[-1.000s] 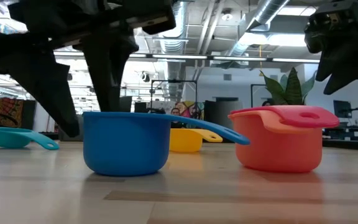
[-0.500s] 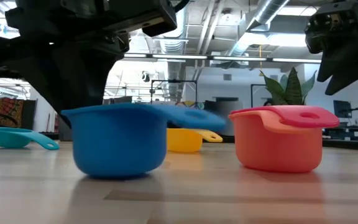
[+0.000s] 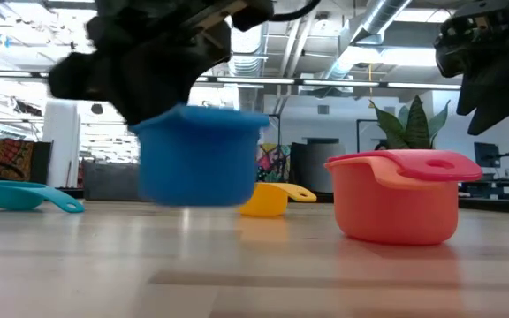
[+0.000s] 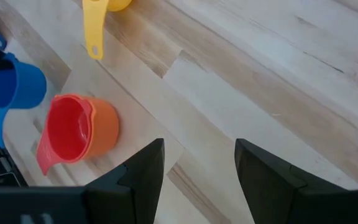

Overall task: Nest measuring cups in basket
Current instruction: Stack the blue measuring cup on top of the red measuring cup

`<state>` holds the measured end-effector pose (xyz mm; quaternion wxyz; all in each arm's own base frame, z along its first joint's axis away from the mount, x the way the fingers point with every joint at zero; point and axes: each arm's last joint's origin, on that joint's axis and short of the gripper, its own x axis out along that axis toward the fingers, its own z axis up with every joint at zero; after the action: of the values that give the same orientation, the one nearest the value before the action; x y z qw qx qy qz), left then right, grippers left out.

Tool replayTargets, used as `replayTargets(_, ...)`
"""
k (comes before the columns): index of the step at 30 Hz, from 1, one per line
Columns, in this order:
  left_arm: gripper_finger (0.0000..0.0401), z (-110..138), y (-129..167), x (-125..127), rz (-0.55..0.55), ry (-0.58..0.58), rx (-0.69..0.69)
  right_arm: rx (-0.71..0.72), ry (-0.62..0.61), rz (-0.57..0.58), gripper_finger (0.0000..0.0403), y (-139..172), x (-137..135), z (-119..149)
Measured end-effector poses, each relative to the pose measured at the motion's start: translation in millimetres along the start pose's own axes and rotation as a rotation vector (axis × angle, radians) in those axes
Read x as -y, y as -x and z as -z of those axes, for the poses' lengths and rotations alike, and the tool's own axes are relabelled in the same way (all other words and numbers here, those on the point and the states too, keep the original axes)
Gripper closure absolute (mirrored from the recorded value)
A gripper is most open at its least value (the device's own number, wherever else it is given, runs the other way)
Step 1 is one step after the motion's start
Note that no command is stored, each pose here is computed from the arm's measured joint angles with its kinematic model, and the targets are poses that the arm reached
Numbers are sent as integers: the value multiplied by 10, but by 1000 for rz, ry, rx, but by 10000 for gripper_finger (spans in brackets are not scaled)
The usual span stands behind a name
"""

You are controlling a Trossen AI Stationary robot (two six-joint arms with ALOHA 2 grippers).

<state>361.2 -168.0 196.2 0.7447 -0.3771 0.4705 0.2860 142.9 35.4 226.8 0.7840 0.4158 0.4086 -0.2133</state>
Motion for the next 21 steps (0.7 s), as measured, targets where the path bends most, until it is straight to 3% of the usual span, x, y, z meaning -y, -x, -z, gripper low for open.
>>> replayTargets(9,398,-476,164,-84,66,-240,-32,-69,18,-28,190,1,-9,23)
replayTargets(21,399,-1119,343,-61,152,-379,40,-84,-66,-41,228,34,-68,192)
